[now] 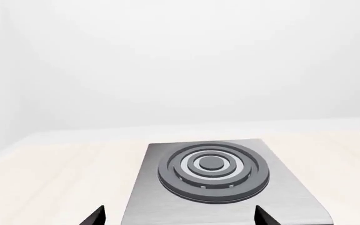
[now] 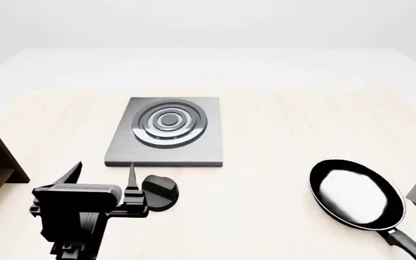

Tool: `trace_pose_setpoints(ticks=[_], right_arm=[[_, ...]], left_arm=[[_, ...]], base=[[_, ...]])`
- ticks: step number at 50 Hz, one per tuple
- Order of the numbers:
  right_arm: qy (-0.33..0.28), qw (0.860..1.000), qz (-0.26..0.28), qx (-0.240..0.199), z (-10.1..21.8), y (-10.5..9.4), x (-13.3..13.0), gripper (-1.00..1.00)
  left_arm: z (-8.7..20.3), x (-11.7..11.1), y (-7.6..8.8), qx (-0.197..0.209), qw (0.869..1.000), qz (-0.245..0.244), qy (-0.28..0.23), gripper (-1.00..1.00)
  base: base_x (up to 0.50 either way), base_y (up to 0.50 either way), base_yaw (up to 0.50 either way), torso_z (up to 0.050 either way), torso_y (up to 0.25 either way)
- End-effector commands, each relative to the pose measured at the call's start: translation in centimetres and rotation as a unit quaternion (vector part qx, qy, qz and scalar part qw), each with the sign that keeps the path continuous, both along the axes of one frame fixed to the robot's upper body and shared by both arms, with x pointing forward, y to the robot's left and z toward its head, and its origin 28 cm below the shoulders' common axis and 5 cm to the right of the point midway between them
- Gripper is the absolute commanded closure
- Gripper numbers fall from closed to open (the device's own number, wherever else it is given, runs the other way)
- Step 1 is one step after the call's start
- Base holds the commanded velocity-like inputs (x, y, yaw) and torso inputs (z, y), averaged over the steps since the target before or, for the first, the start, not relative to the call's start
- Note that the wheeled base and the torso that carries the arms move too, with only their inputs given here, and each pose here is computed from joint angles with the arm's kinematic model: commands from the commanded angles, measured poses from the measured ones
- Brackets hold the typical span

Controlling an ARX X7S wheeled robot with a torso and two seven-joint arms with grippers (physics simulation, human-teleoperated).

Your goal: Turn on the stove and put the frying pan on it.

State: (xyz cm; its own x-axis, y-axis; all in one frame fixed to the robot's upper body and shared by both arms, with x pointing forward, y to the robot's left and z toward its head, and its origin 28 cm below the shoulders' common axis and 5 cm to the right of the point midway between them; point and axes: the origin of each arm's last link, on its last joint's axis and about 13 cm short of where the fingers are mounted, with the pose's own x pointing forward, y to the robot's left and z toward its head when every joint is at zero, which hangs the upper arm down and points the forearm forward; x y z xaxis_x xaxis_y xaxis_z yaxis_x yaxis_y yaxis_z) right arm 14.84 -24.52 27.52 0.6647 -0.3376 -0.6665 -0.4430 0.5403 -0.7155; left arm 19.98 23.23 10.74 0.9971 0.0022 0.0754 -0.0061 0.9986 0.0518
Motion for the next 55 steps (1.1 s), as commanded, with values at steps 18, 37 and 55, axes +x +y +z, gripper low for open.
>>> trace_pose_setpoints(ticks=[18, 37, 55], right_arm=[[0.06, 0.99, -0.091, 0.092, -2.2, -3.1, -1.1, -1.0], [0.038, 0.99, -0.09, 0.107, -3.8, -3.0, 0.6, -1.0], [0.046, 0.981, -0.112, 0.15, -7.8, -3.8, 1.2, -1.0]], left_arm=[[-0.3, -0.1, -0.3, -0.001, 1.0, -0.006, 0.007, -1.0], [-0.3, -0.2, -0.2, 0.002, 1.0, -0.005, 0.007, -1.0], [-0.5, -0.2, -0.4, 0.007, 1.0, -0.004, 0.009, -1.0]], base=[[0.0, 0.0, 0.0, 0.0, 0.0], [0.0, 0.0, 0.0, 0.0, 0.0], [0.0, 0.0, 0.0, 0.0, 0.0]])
